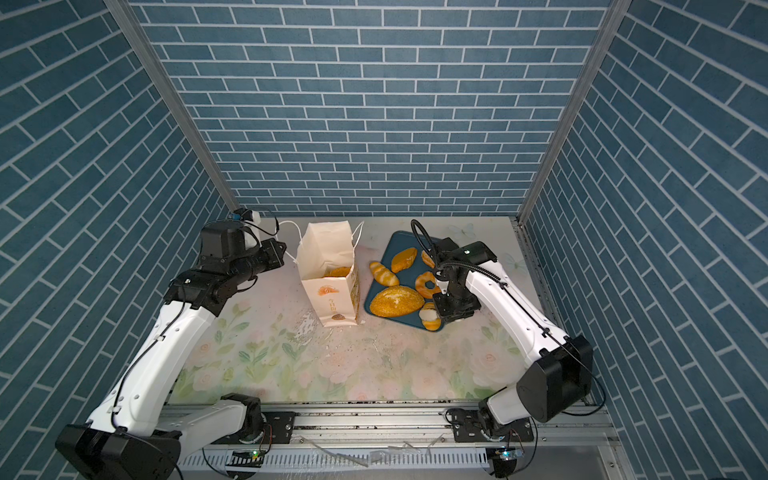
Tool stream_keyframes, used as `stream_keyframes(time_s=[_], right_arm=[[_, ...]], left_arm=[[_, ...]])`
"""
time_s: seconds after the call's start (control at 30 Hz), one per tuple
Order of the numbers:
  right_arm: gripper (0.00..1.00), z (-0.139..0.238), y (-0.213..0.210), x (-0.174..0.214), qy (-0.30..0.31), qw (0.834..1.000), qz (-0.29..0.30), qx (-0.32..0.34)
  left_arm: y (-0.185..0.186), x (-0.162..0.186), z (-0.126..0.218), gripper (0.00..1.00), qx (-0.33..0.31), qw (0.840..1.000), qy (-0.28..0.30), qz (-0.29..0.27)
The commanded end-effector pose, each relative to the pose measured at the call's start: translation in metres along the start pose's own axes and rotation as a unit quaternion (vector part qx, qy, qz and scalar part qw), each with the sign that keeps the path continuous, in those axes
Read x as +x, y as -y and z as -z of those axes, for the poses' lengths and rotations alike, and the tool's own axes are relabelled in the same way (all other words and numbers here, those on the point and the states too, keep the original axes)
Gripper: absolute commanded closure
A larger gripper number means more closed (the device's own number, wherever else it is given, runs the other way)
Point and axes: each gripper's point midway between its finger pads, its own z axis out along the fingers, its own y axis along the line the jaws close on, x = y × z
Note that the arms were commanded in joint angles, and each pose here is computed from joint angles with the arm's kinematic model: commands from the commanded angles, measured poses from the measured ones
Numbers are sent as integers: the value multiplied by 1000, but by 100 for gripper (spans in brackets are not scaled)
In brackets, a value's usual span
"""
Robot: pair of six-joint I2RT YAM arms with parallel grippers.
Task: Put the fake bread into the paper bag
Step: 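Pinch the striped bun nearest the robot with the tongs and lift, then carry the striped bun in the tongs over the paper bag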
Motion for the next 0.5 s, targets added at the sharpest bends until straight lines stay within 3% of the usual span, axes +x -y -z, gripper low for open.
stream_keyframes(time_s=[0.0,0.3,0.47], right_arm=[[80,25,2,8,31,999,-23,-1],[81,65,13,15,84,996,-36,14],[81,98,24,9,146,988,-43,36]], left_arm=[[7,-5,10,83,11,1000,10,-7],[12,-4,13,78,26,999,9,-18],[13,-3,18,72,29,999,13,-26]])
